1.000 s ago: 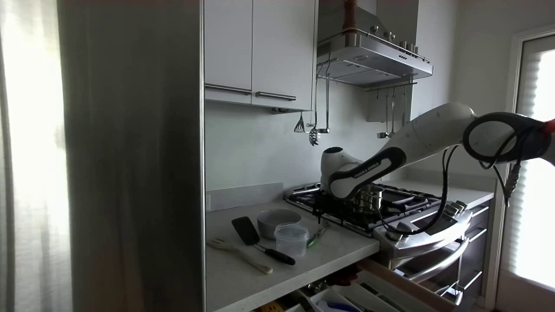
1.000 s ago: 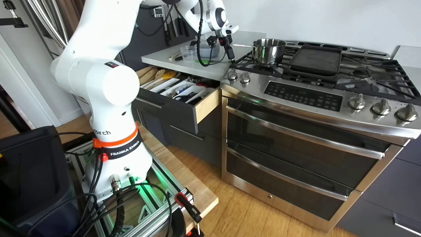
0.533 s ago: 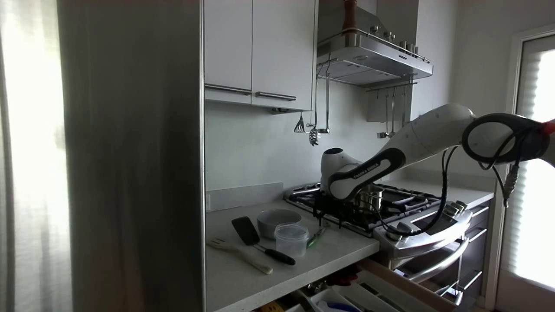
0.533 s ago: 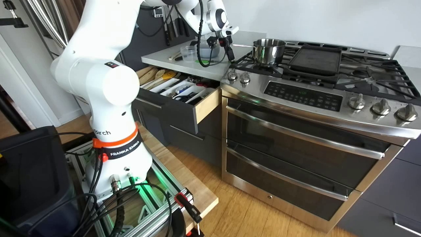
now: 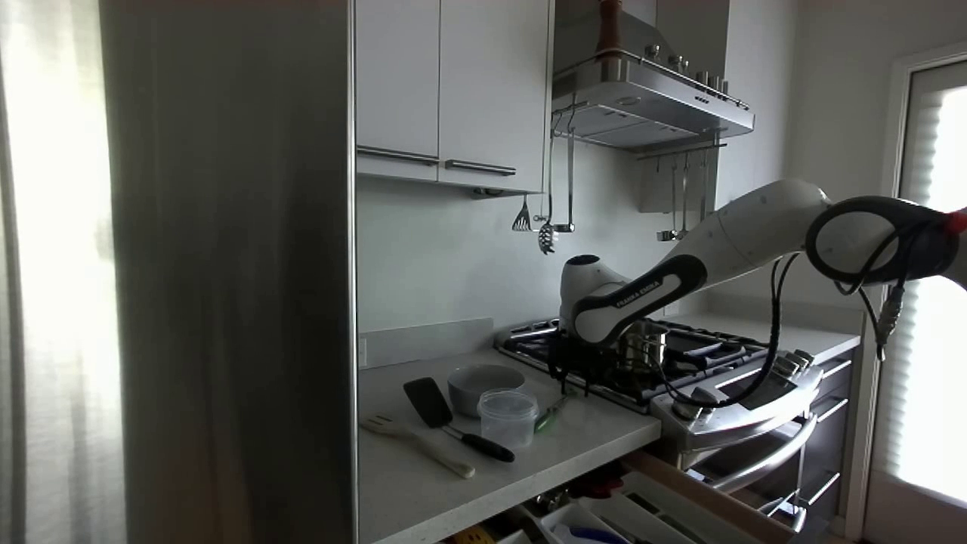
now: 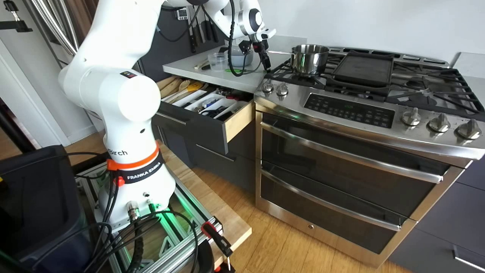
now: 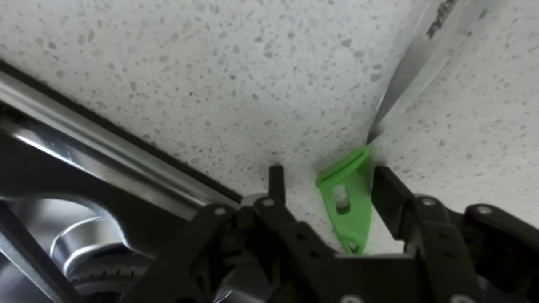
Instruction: Push the green knife into its cover
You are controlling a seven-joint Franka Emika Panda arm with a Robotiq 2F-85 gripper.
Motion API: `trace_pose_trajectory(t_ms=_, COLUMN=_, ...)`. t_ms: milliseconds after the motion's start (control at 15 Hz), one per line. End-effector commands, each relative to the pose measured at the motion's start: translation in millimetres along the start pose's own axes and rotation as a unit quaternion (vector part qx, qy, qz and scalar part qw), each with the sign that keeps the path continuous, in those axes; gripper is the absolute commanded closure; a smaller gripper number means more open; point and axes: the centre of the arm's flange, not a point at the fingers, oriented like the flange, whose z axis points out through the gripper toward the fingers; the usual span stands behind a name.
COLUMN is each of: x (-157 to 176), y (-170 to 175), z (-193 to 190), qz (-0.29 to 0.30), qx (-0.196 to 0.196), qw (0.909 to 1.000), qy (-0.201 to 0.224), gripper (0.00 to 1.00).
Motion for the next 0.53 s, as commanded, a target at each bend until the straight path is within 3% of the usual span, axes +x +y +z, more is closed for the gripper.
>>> trace_pose_trajectory(t_ms=0, x=1.6, y=-0.4, z=6.5, qz=-0.002, qx=0.018, qw=0.9997, qy=-0.014, gripper=0.63)
trace_pose_trajectory(t_ms=267, x=3.4, y=1.6, z=5.9, qz=-0.003, qx=0.023, qw=0.9995, qy=-0.020, gripper=1.00)
trace_pose_trajectory(t_ms=467, x=2.8, y=0.9, z=5.7, qz=-0.003, qx=0.026, qw=0.9994, qy=-0.023, gripper=0.97)
